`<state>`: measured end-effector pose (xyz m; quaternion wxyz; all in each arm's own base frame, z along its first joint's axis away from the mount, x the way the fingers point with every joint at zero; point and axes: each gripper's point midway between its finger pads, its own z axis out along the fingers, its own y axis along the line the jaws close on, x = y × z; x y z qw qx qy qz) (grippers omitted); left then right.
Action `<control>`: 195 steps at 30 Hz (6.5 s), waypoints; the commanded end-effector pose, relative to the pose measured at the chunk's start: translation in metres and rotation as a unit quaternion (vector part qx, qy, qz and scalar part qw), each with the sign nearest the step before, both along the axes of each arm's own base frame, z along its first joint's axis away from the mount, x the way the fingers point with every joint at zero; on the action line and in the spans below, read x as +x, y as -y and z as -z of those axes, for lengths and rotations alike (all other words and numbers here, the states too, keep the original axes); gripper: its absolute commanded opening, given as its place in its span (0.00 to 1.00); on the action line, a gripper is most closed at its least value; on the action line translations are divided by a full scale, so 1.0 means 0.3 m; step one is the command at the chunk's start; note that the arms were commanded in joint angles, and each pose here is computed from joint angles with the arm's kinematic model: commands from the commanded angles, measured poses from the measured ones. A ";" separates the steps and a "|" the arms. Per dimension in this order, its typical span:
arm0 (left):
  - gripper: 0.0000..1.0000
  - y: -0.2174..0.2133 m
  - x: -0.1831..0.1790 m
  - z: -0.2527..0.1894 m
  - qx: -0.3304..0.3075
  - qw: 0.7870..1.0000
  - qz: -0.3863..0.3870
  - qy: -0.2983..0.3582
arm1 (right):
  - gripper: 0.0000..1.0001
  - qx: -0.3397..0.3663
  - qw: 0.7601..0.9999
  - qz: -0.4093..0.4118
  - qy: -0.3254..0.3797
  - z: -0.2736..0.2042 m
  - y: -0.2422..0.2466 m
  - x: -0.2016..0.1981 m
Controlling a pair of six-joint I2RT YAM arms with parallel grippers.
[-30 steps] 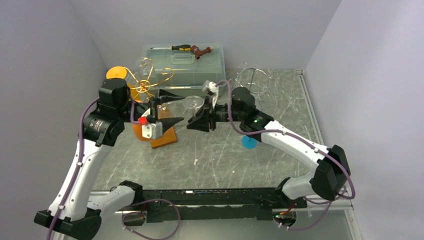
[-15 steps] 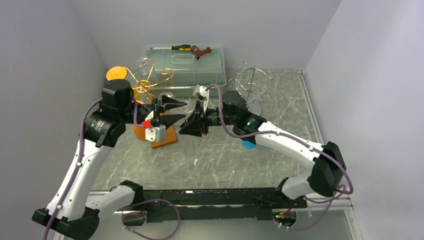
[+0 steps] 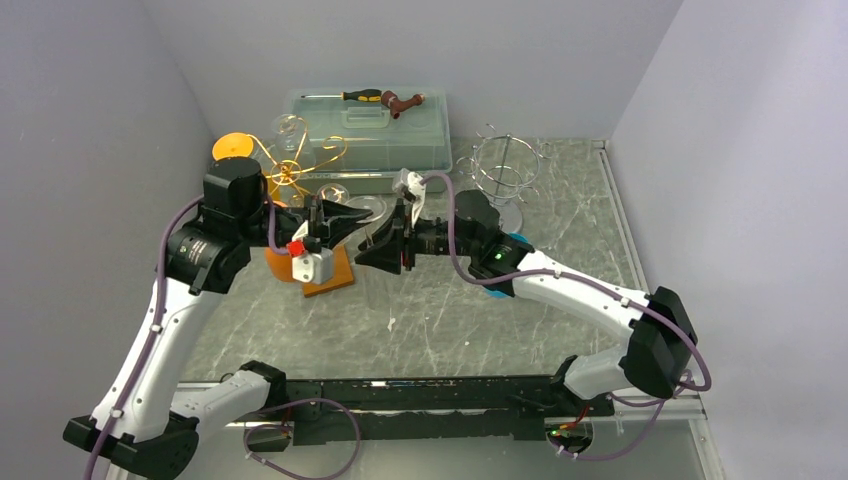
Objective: Place the wine glass upside down on the wine glass rack
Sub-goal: Adjust the wine glass, then turn the wine glass upside down at the wine rack, then pick up the wine glass at the center of the board.
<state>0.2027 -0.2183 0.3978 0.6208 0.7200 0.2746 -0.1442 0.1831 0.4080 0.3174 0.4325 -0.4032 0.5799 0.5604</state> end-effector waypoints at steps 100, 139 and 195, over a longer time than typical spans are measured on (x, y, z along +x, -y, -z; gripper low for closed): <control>0.99 -0.060 -0.086 -0.052 -0.016 0.996 -0.027 0.086 | 0.20 0.093 0.834 0.541 -0.054 0.397 0.446 0.749; 0.99 -0.065 -0.115 -0.058 -0.012 0.996 -0.017 0.089 | 0.53 0.080 0.803 0.569 -0.159 0.641 0.505 0.746; 0.99 -0.099 -0.138 -0.021 -0.049 0.986 -0.098 -0.127 | 1.00 -0.181 0.761 0.601 -0.165 0.210 0.916 0.261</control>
